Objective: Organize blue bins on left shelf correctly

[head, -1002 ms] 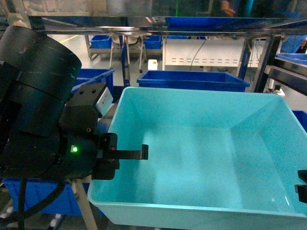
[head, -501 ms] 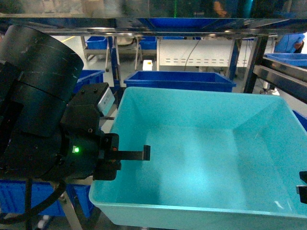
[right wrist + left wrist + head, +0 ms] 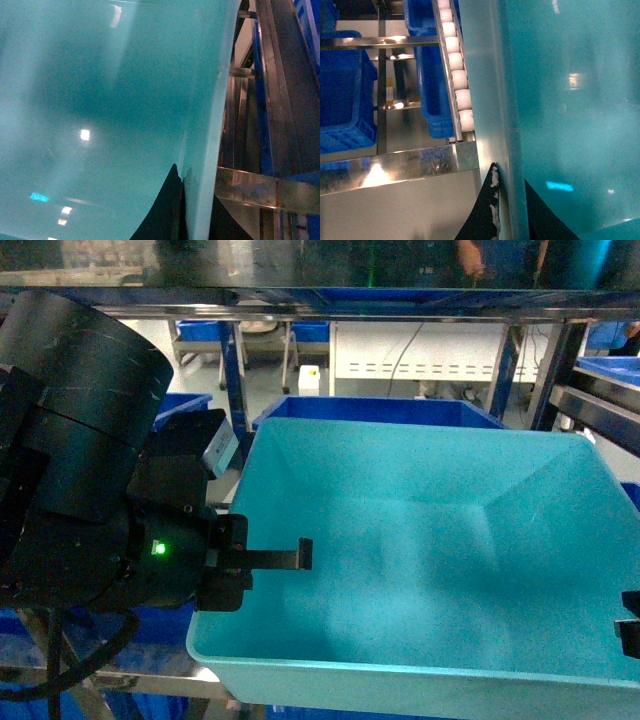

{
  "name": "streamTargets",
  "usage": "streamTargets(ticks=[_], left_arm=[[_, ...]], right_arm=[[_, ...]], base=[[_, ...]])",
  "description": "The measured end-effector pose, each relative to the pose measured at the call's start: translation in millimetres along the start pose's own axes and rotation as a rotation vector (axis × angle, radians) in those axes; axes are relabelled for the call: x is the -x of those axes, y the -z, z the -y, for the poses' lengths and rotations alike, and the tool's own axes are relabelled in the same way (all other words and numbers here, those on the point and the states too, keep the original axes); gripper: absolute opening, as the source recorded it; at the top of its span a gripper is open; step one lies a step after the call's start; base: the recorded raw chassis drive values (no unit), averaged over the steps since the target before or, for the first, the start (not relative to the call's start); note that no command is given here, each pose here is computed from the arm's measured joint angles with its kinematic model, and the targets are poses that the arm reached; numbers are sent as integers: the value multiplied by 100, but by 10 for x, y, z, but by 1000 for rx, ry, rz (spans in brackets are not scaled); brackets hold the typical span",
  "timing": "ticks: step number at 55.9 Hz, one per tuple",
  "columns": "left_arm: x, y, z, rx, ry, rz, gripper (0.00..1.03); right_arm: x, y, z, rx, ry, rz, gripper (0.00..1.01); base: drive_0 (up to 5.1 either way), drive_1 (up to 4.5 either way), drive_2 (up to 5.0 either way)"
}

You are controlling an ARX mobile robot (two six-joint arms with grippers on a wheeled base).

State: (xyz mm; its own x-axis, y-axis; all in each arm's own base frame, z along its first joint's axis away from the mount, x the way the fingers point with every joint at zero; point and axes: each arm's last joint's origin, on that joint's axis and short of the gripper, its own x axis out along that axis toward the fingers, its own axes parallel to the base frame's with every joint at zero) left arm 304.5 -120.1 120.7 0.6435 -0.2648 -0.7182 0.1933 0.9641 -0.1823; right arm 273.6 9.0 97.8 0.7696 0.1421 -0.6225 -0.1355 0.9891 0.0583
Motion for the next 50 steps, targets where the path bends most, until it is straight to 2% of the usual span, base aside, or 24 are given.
streamTargets(ticks=[7,13,14,17,19,23,25,31,36,38,44,50], left_arm=[[0,-5,1,0,1,4,2],[-17,35,-7,3,-1,-29,2],[-1085,172,-177,-10,17,-272,16],[-1088,163,-152,-33,39,-266,27],[-1091,153,-144,-36,51,-256,32],[-1100,99,-155,-35,68,-206,51],[-1102,85,-157,-35,74,-193,56],[-1094,32,-193,-27,81,-159,74],[-1027,-95,-213,-26,85,-97,96],[-993,-157,-212,-26,89,-65,100],[-865,-296,-192,-25,103,13,98],[-706,-289,-181,-27,116,55,98]], right_arm=[[2,-5,0,2,0,3,2],[-3,23,-8,6,-10,-30,2],[-1075,189,-65,227,-37,-222,18],[-1076,182,-68,241,-39,-209,29],[-1077,169,-67,249,-33,-191,35],[-1077,144,-64,249,-24,-154,53],[-1074,140,-64,248,-17,-137,58],[-1045,98,-66,225,-2,-90,77],[-982,-22,-93,192,2,-14,99],[-955,-56,-103,188,-4,12,100],[-885,-120,-131,163,-2,83,98],[-756,-178,-162,147,-11,166,98]], base=[[0,0,0],[0,0,0],[0,0,0],[0,0,0],[0,0,0],[0,0,0],[0,0,0],[0,0,0],[0,0,0],[0,0,0],[0,0,0],[0,0,0]])
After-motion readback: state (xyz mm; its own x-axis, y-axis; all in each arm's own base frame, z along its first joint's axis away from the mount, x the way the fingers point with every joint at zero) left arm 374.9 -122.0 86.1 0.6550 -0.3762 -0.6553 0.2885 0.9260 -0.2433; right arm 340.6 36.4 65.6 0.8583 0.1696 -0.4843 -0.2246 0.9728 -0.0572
